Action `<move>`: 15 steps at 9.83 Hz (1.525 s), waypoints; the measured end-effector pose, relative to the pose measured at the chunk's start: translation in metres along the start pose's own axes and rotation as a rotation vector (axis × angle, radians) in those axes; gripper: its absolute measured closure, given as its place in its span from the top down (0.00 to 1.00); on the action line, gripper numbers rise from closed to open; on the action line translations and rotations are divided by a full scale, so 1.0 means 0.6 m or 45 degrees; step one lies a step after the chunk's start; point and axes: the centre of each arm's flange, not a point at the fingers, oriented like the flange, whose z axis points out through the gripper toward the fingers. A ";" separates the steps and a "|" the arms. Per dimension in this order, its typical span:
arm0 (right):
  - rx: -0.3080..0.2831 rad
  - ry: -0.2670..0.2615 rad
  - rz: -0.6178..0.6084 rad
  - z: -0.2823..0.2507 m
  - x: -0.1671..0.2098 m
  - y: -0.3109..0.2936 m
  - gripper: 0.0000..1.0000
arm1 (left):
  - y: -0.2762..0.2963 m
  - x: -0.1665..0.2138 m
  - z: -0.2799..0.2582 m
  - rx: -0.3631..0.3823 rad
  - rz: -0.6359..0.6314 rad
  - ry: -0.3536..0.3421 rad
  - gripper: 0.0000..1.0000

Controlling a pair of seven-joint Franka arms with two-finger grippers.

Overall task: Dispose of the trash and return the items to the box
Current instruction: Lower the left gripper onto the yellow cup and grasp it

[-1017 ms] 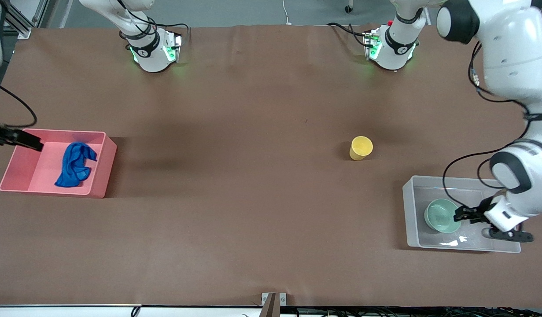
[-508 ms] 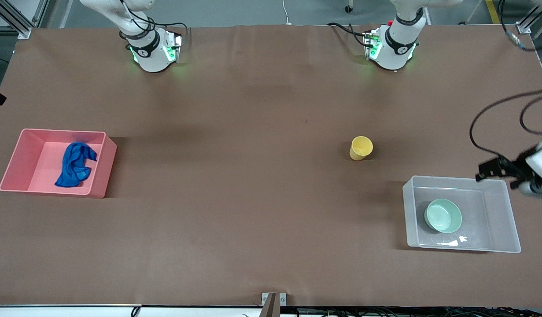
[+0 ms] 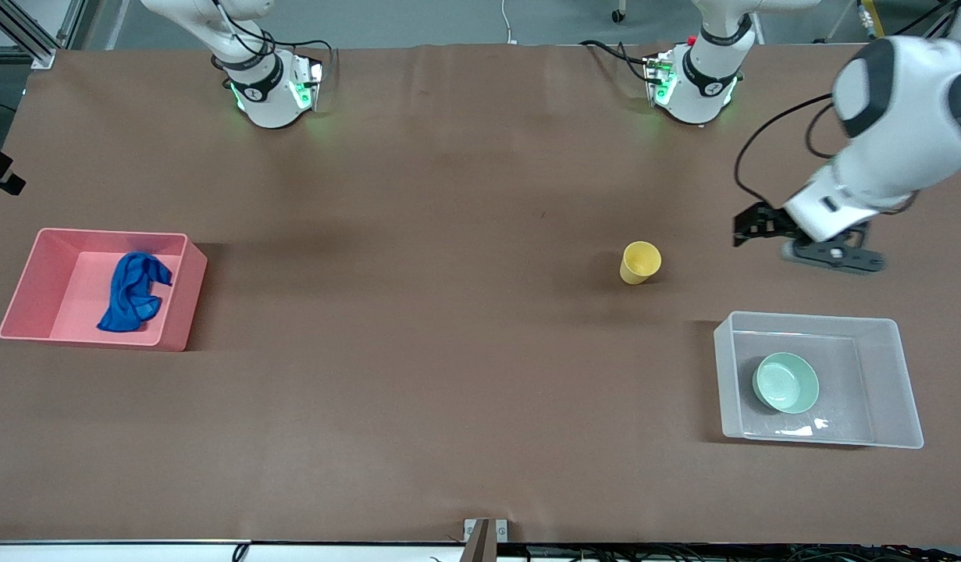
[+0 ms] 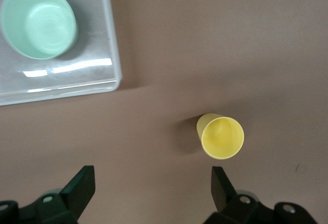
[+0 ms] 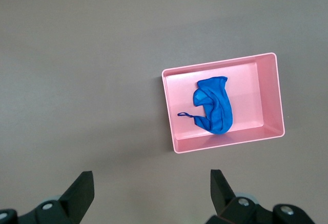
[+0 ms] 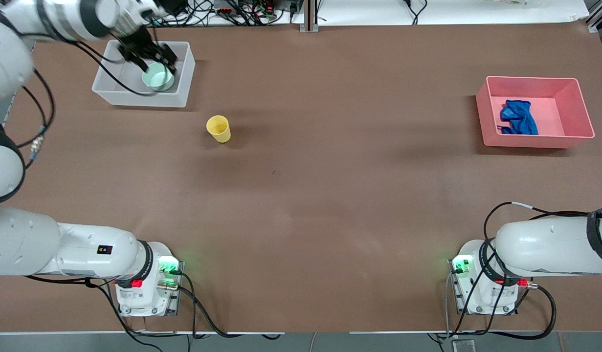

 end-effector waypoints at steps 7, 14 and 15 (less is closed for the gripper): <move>0.000 -0.004 0.002 -0.008 -0.004 0.001 1.00 | 0.096 -0.053 0.283 -0.013 0.035 -0.046 0.91; -0.007 -0.050 -0.022 -0.007 0.017 0.000 1.00 | 0.102 -0.056 0.332 -0.028 0.039 -0.094 0.04; -0.006 -0.050 -0.027 -0.008 0.017 -0.001 1.00 | 0.102 -0.052 0.323 -0.026 0.039 -0.080 0.04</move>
